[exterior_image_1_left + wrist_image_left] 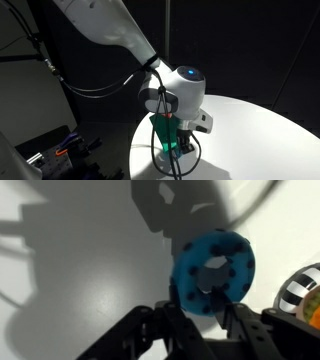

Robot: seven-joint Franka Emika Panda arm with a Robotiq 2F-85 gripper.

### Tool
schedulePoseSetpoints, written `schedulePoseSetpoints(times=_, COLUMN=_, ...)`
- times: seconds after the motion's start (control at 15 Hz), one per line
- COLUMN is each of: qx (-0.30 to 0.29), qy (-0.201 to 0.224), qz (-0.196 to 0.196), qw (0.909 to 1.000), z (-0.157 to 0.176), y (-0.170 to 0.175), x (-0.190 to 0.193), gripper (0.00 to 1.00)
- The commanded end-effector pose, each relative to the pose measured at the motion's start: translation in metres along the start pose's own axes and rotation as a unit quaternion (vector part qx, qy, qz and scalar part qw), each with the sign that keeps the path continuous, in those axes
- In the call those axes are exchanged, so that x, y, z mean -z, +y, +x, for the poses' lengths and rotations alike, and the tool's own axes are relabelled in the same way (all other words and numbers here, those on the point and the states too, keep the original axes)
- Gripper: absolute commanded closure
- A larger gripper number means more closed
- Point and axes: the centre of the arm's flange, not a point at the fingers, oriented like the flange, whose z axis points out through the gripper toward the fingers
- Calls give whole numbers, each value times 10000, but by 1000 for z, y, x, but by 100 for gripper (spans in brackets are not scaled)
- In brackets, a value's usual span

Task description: Move the ring stacking stand to the left and remove the blue ring from the ring stacking stand and place it to on the table

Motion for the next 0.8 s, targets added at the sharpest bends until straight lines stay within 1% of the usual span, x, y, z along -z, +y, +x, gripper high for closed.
schedulePoseSetpoints(times=0.0, qx=34, qy=-11, qz=-101, qw=9999, z=-2, y=-3, x=5, gripper=28)
schedulePoseSetpoints(times=0.2, qx=168, qy=-147, qz=-162, qw=9996, z=-3, y=-10, x=12, gripper=5)
schedulePoseSetpoints(times=0.27, qx=198, qy=-204, qz=-231, qw=9993, z=-4, y=-15, x=16, gripper=1)
schedulePoseSetpoints(times=0.4, qx=279, qy=-346, qz=-353, qw=9984, z=-5, y=-24, x=26, gripper=0)
schedulePoseSetpoints(times=0.73, qx=382, qy=-703, qz=-701, qw=9943, z=-5, y=-63, x=53, gripper=0)
